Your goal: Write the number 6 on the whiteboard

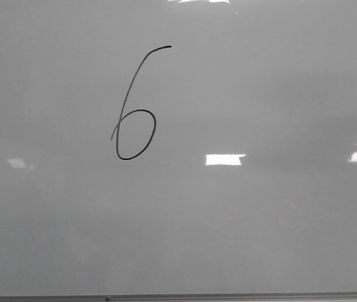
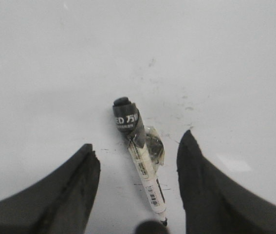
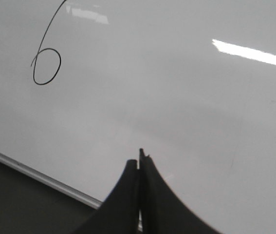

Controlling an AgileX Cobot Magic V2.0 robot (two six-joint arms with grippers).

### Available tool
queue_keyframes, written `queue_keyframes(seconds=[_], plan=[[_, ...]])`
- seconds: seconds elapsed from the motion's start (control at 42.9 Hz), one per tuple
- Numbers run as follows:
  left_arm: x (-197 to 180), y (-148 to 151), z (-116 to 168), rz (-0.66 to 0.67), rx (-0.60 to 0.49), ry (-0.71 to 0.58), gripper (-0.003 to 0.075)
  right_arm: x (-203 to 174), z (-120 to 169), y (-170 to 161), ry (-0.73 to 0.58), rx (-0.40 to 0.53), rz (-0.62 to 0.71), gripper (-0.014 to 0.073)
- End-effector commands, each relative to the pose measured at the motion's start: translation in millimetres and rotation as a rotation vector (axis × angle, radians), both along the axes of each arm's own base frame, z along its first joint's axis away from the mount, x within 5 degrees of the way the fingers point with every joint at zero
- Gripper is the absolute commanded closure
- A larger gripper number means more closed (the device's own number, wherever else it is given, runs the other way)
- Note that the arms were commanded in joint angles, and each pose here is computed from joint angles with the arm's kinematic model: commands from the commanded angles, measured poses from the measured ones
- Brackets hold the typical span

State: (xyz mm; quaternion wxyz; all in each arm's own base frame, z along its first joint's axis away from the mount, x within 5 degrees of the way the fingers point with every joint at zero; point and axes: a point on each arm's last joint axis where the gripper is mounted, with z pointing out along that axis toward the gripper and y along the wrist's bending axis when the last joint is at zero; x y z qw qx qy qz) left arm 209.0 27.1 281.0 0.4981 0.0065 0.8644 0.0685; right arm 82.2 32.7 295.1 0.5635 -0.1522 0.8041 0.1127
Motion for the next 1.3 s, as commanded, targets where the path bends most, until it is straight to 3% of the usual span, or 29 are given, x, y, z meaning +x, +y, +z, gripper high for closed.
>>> queue_keyframes(seconds=[0.0,0.326,0.699,1.281], plan=[[-22,-8,29,-0.03,0.019,-0.155,0.0437,3,18,-3,-0.113,0.103,-0.065,0.0655],[-105,-37,24,-0.22,-0.002,-0.369,0.0741,-22,5,-12,-0.269,0.199,-0.11,0.0655],[-159,-36,28,-0.287,-0.02,-0.613,0.0741,-34,3,-15,-0.354,0.221,-0.115,0.0655],[-160,-36,28,-0.287,-0.02,-0.618,0.0741,-34,3,-15,-0.354,0.221,-0.115,0.0655]])
